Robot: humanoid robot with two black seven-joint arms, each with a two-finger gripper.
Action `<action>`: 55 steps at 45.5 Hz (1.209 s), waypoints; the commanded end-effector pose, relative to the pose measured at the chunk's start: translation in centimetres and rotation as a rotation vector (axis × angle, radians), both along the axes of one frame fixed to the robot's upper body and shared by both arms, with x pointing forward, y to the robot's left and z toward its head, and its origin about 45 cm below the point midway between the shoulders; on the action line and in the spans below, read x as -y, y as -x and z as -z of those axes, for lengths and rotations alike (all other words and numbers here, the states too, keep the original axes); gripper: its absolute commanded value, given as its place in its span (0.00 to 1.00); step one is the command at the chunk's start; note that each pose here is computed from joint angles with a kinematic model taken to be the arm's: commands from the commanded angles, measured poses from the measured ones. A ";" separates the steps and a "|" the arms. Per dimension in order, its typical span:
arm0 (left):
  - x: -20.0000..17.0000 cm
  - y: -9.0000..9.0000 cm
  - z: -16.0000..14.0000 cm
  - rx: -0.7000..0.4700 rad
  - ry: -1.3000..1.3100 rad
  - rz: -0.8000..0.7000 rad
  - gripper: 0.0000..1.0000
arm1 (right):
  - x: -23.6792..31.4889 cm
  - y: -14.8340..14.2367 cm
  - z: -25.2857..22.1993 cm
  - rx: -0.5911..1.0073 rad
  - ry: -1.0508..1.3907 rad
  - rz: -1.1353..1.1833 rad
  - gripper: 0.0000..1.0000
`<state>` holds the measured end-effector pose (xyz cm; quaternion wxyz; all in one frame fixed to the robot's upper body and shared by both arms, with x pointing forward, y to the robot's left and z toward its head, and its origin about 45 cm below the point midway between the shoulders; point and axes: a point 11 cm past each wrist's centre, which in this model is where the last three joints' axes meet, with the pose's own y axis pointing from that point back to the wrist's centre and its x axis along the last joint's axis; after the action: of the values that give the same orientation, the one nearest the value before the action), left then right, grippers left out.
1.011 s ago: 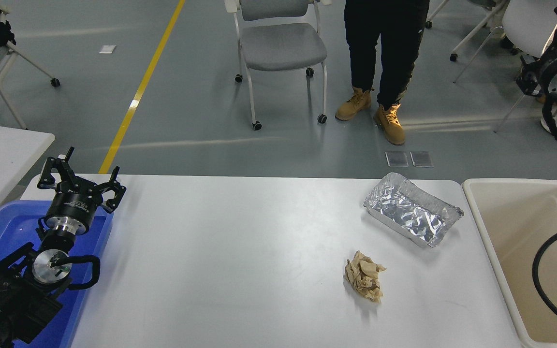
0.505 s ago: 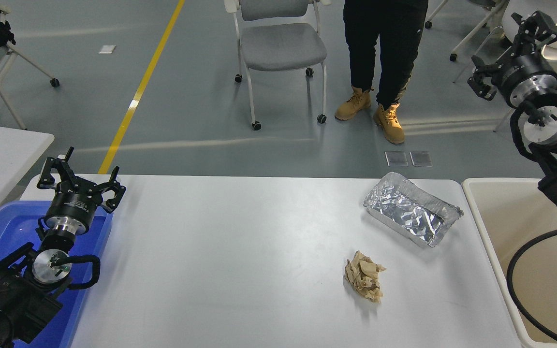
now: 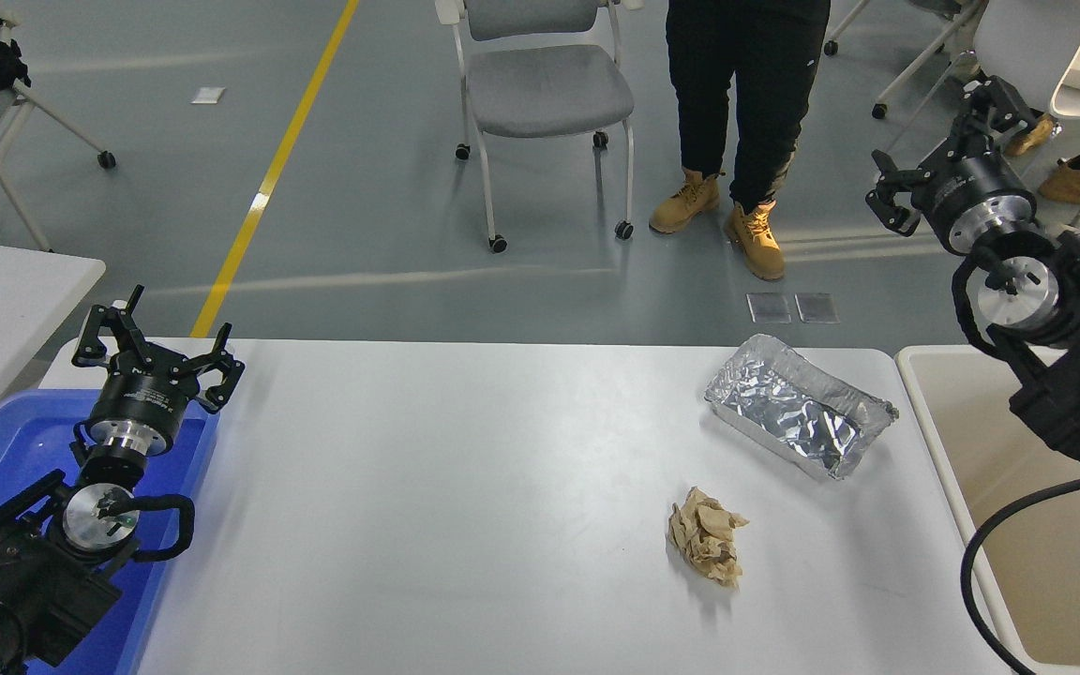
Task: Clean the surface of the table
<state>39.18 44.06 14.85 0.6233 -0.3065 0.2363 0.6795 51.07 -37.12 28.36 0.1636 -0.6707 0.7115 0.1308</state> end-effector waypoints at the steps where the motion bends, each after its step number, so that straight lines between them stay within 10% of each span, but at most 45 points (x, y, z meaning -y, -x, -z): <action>1: 0.0 0.0 0.0 0.000 0.000 -0.001 1.00 | -0.6 1.1 2.5 0.018 -0.023 -0.008 0.98; 23: 0.0 0.0 0.0 0.000 0.000 -0.001 1.00 | 0.1 4.0 8.5 -0.062 -0.027 0.026 0.98; 55: 0.0 0.0 0.0 0.000 0.000 0.000 1.00 | 4.1 3.4 4.5 -0.027 0.143 0.038 0.98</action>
<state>39.18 44.07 14.85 0.6232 -0.3065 0.2363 0.6796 47.57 -38.58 21.62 0.1457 -0.6564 0.7280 0.1341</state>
